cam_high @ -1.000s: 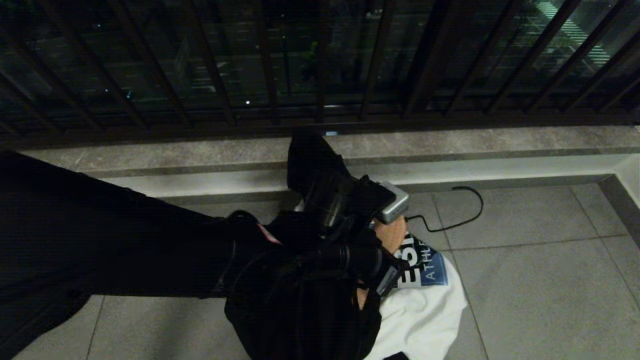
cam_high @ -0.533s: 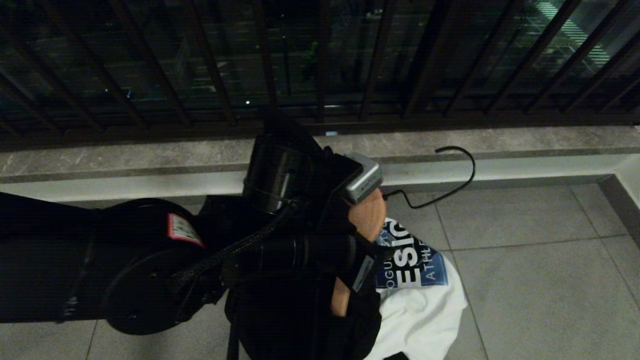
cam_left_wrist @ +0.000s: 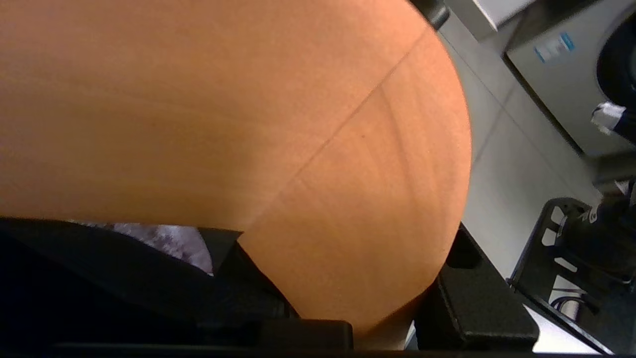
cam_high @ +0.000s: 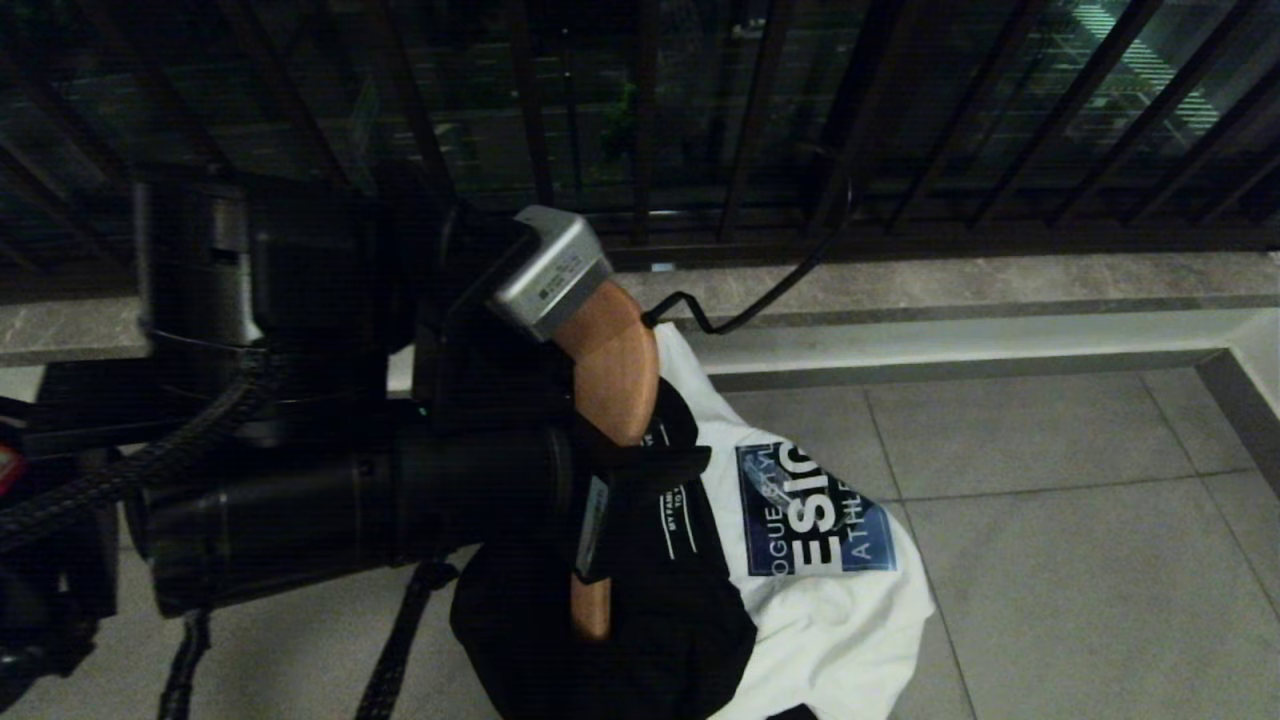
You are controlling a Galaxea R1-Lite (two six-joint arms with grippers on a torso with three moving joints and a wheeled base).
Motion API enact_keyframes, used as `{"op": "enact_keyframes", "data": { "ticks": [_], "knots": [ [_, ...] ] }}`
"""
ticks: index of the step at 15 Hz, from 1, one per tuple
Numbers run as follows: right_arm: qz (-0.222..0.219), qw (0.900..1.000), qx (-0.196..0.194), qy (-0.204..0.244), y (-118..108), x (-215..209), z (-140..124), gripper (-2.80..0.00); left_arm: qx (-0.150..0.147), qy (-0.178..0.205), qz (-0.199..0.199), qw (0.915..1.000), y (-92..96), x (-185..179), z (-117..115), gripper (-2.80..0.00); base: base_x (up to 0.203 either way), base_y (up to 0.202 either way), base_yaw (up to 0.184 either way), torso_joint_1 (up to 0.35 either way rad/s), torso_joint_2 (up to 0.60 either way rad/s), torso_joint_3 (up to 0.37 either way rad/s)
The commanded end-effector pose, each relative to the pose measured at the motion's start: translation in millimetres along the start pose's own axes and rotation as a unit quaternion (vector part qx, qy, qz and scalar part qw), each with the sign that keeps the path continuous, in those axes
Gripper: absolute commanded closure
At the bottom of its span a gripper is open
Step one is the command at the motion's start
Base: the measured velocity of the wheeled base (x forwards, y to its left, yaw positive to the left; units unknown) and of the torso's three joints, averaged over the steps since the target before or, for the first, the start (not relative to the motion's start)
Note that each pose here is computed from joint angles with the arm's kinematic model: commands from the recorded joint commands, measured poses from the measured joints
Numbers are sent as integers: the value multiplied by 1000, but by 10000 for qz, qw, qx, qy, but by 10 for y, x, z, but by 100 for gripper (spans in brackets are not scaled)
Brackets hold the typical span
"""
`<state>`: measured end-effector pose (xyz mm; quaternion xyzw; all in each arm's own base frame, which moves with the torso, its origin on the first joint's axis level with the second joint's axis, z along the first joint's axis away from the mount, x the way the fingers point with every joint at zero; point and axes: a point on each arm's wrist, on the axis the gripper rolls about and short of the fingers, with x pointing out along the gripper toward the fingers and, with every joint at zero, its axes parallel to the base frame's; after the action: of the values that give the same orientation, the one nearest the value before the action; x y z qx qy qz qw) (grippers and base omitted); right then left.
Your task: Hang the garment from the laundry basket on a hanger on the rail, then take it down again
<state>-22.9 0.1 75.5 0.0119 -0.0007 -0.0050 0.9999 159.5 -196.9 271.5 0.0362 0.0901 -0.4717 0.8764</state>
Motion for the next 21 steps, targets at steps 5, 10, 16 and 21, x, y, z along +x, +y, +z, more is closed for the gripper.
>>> {"op": "enact_keyframes", "data": {
  "ticks": [5, 10, 16, 21],
  "knots": [
    [-4, 10000, 3, -1, 0, 0, 0, 0, -367, -464, 316, 9977, -32, -761, 127, 0, 0, 0, 0, 0, 0, 0],
    [-2, 10000, 3, -1, 0, 0, 0, 0, -514, -630, 610, 9948, -2, -1113, 107, 0, 0, 0, 0, 0, 0, 0],
    [2, 10000, -4, -1, 0, 0, 0, 0, -799, -850, 728, 9905, -77, -1692, 112, 0, 0, 0, 0, 0, 0, 0],
    [4, 10000, -4, -1, 0, 0, 0, 0, -905, -978, 765, 9881, -153, -2086, 207, 0, 0, 0, 0, 0, 0, 0]
  ]
}}
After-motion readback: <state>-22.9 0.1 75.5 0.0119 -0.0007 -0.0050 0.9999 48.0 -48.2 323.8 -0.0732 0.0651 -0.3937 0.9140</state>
